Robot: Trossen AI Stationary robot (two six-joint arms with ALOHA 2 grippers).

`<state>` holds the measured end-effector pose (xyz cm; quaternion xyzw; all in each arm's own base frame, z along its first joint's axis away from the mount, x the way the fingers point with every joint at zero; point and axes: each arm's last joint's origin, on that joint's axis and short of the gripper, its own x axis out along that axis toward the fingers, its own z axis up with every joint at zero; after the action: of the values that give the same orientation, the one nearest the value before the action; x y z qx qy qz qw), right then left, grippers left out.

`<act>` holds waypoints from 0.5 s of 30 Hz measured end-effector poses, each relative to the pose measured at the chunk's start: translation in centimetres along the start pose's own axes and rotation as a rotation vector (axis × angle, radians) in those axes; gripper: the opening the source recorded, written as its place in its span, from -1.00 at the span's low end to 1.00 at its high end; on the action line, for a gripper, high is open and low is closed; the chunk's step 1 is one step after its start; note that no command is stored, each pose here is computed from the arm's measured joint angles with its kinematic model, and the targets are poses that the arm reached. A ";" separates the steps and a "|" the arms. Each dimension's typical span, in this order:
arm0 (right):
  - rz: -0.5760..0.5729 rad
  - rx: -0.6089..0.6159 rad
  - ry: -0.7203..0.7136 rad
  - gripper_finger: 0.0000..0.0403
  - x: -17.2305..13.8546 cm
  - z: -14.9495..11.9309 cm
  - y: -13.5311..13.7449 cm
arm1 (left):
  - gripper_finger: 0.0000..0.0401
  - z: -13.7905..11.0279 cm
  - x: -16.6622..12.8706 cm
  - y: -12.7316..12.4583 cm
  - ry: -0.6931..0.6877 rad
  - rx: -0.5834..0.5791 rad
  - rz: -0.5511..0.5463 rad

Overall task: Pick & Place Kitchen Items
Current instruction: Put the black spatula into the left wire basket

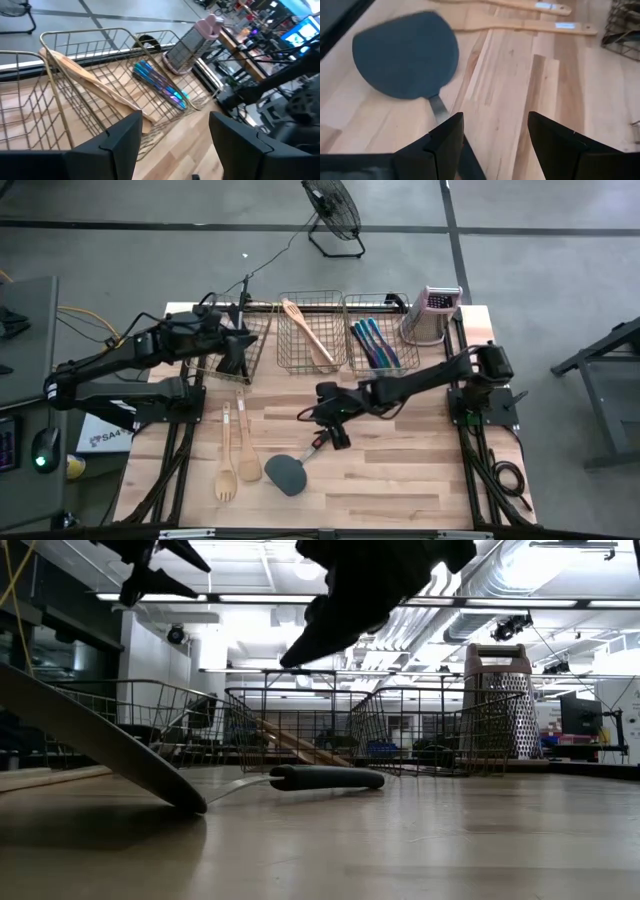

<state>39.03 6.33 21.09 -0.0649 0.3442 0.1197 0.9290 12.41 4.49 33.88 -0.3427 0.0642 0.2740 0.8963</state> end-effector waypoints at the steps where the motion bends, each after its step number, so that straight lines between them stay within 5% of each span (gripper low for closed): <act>1: 0.002 -0.003 0.008 0.07 0.2 -0.1 0.1 | 0.13 0.0 -0.1 0.0 0.001 -0.003 -0.007; 15: 0.050 -0.056 0.136 0.07 0.8 -1.6 0.5 | 0.13 -0.2 -0.9 -0.3 0.009 0.002 -0.051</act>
<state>38.45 6.64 19.32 -0.0903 0.4044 0.1479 0.8980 11.83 3.79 34.16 -0.3444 0.0596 0.2494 0.9031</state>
